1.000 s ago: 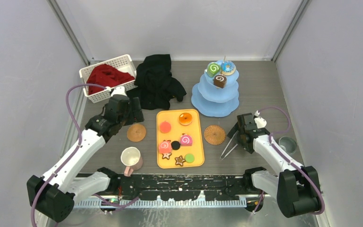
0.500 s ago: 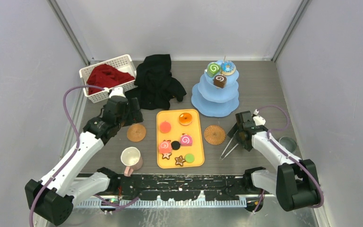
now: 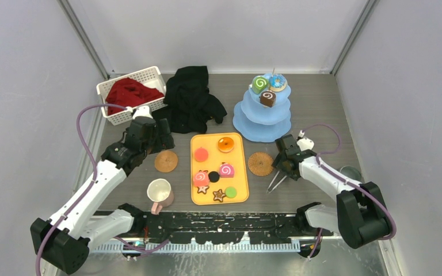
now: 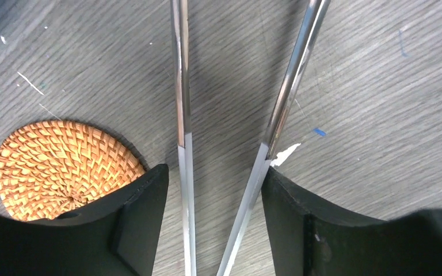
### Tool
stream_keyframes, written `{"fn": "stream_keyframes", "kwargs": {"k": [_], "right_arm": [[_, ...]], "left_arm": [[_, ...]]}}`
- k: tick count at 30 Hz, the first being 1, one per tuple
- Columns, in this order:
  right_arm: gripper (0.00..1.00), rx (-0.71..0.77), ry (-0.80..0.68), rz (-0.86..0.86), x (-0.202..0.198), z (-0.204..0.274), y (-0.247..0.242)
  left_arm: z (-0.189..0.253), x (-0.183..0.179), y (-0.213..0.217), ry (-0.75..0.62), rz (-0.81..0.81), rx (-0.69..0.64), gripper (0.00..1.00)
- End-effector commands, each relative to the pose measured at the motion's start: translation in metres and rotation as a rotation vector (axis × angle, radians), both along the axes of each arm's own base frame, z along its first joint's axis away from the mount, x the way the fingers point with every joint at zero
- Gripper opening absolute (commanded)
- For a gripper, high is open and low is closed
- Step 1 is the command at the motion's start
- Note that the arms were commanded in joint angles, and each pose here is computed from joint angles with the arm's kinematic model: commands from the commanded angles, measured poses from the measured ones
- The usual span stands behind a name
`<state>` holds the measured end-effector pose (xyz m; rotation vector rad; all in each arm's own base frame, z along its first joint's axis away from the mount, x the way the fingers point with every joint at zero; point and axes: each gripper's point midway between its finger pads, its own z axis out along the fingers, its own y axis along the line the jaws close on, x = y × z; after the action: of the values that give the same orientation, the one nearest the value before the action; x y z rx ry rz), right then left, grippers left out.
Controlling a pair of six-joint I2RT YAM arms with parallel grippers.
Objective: Serve the afternoon tea
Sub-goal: Pick up the clamp from the center of the board.
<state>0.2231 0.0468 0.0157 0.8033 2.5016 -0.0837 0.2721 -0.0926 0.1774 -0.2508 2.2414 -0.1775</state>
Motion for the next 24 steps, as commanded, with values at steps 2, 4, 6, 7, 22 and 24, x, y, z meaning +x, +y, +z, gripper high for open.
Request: {"fn": "stream_keyframes", "kwargs": {"k": [2,4,6,7,22,24], "right_arm": [[0.57,0.071,0.016,-0.022,-0.006,-0.018,0.011],[0.49,0.071,0.015,-0.022,-0.008,-0.02,0.01],[0.39,0.054,0.013,-0.027,-0.008,-0.018,0.006],[0.35,0.044,0.012,-0.031,-0.009,-0.016,0.003],[0.04,-0.012,-0.358,0.121,0.014,0.155,-0.013],[0.04,-0.039,-0.421,0.111,0.017,0.186,-0.019]], "left_arm": [[0.009,0.008,-0.003,-0.044,-0.003,-0.019,0.96],[0.01,0.009,-0.003,-0.046,-0.005,-0.019,0.96],[0.01,0.009,-0.003,-0.046,-0.006,-0.016,0.96],[0.01,0.009,-0.003,-0.046,-0.007,-0.015,0.96],[0.006,0.012,-0.011,-0.041,-0.036,-0.035,0.96],[0.003,0.011,-0.012,-0.023,-0.033,-0.038,0.96]]}}
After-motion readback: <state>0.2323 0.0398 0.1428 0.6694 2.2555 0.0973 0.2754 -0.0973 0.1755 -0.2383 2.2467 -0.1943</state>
